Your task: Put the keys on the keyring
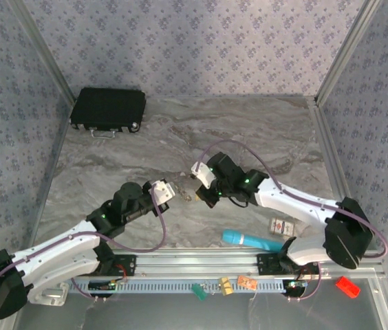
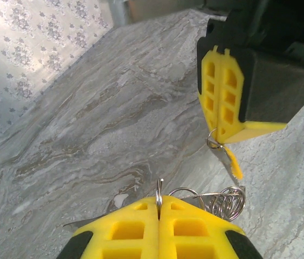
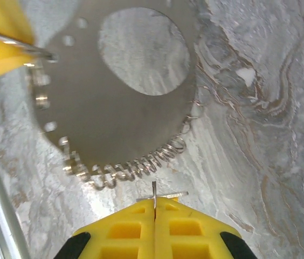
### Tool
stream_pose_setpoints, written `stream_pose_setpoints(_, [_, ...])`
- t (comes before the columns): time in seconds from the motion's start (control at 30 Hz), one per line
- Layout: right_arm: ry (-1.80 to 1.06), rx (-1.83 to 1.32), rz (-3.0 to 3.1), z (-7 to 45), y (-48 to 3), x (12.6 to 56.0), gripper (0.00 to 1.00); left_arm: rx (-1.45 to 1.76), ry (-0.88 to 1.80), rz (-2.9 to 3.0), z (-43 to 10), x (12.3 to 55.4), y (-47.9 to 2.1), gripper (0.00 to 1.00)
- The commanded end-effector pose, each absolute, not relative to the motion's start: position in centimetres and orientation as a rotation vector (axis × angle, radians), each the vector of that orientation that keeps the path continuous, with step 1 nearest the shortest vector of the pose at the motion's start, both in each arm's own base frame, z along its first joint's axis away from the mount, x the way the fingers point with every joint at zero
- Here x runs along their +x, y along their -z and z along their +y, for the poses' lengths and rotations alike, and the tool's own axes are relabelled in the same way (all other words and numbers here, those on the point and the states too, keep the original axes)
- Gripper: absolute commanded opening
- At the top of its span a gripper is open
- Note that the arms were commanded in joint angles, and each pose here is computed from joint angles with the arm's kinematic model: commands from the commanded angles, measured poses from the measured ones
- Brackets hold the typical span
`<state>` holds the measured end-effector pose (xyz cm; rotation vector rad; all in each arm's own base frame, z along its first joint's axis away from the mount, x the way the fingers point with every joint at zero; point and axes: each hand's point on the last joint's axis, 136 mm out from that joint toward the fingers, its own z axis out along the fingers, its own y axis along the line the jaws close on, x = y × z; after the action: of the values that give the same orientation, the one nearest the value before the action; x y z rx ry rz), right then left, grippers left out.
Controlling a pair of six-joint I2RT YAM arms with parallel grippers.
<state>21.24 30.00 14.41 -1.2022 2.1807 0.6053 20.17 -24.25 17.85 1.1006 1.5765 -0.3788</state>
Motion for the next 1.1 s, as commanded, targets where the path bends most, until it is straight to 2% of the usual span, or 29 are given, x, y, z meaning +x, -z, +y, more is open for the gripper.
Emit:
stream_pose_setpoints(0.0, [-0.665, -1.316, 2.048, 30.6, -15.9, 19.8, 0.0, 1.087, 0.441, 1.509, -24.9, 19.7, -20.2, 0.0])
stream_pose_setpoints(0.37, [-0.773, -1.46, 1.99, 31.7, -17.2, 17.4, 0.0, 1.257, 0.516, 1.41, -26.3, 17.5, -19.9, 0.0])
stream_pose_setpoints(1.07, [-0.807, -1.585, 1.968, 33.0, -17.7, 16.8, 0.0, 1.371, 0.464, 1.354, -26.7, 17.2, -19.0, 0.0])
